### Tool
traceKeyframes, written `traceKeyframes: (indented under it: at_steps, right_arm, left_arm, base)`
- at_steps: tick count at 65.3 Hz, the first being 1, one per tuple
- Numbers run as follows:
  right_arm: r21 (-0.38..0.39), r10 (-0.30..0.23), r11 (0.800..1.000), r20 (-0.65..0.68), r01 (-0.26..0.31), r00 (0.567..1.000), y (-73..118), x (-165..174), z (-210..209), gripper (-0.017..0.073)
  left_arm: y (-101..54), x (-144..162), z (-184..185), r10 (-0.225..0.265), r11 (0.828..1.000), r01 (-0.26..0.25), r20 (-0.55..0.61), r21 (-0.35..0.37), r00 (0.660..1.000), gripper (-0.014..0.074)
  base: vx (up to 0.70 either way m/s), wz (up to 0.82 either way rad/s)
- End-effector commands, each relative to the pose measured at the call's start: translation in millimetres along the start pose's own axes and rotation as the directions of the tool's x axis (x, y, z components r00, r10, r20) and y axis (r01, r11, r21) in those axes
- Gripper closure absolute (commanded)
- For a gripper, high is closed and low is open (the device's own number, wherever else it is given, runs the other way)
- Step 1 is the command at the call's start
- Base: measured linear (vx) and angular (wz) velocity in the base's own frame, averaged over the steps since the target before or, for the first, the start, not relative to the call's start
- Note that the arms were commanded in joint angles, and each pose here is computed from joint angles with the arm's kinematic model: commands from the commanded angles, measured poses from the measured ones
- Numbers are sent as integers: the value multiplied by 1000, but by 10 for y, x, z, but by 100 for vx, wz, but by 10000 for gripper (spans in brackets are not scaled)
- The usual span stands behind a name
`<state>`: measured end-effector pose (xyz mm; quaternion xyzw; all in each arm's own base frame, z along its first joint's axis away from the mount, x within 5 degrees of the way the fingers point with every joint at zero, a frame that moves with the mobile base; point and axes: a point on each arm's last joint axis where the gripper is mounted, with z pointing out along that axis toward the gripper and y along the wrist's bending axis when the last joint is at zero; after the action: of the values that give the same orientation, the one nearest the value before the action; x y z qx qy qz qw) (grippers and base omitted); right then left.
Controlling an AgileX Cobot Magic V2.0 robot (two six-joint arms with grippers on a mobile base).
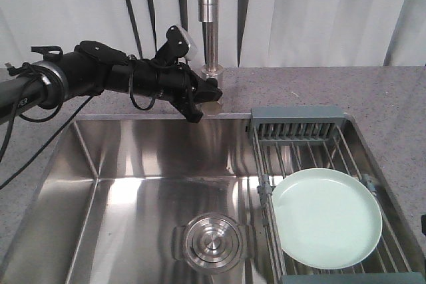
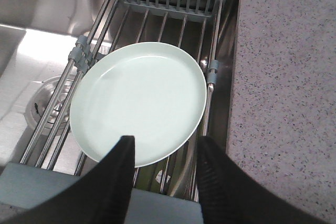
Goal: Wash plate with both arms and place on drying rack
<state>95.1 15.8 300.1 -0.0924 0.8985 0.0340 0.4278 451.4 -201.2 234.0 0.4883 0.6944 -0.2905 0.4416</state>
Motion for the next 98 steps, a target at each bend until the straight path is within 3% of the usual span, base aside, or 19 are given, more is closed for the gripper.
traceKeyframes:
  at_steps: [1,10,15,24,27,32,38,47,60,71,80,87,98]
  right_arm:
    - [14,-1,1000,80,0,997,-14,-115,-52,272]
    - [14,-1,1000,80,0,997,-14,-115,-52,272]
    - [14,-1,1000,80,0,997,-14,-115,-52,272]
    - [14,-1,1000,80,0,997,-14,-115,-52,272]
    - [14,-1,1000,80,0,997,-14,-115,-52,272]
    - [14,-1,1000,80,0,997,-14,-115,-52,272]
    - [14,-1,1000,82,0,997,-14,-116,-52,272]
    - [14,-1,1000,82,0,997,-14,-116,-52,272]
    - [14,-1,1000,82,0,997,-14,-116,-52,272]
    - [14,-1,1000,82,0,997,-14,-116,-52,272]
    - [14,-1,1000,82,0,997,-14,-116,-52,272]
    - [14,-1,1000,82,0,997,-14,-116,-52,272]
    - [14,-1,1000,82,0,997,-14,-116,-52,272]
  left_arm:
    - [31,-399,-237,27,995,-16,105,-103,994,601]
    - [-83,-548,-350,35,999,-30,130,-43,991,601]
    - [-182,-674,-464,9,1000,-10,142,7,990,601]
    - [-378,-868,-727,-91,994,87,59,59,994,601]
    - [-422,-912,-826,-162,986,162,6,34,987,601]
    - [-470,-955,-994,-232,972,228,-84,-54,969,601]
    - [-542,-987,-1224,-348,930,316,-173,-185,921,601]
    - [-741,-954,-1565,-441,867,355,-209,-349,873,601]
    - [-1192,-781,-2079,-472,791,323,-183,-519,862,601]
    - [-1652,-562,-2522,-506,700,323,-123,-637,854,601]
    - [-1992,-419,-2816,-500,638,339,-37,-691,865,601]
    - [-2209,-313,-2988,-487,601,358,27,-715,873,601]
    - [-2472,-127,-3143,-461,572,379,97,-727,882,601]
  base:
    - [0,0]
    - [0,0]
    - [0,0]
    - [0,0]
    - [0,0]
    - [0,0]
    - [0,0]
    - [0,0]
    - [0,0]
    - [0,0]
    - [0,0]
    - [0,0]
    - [0,0]
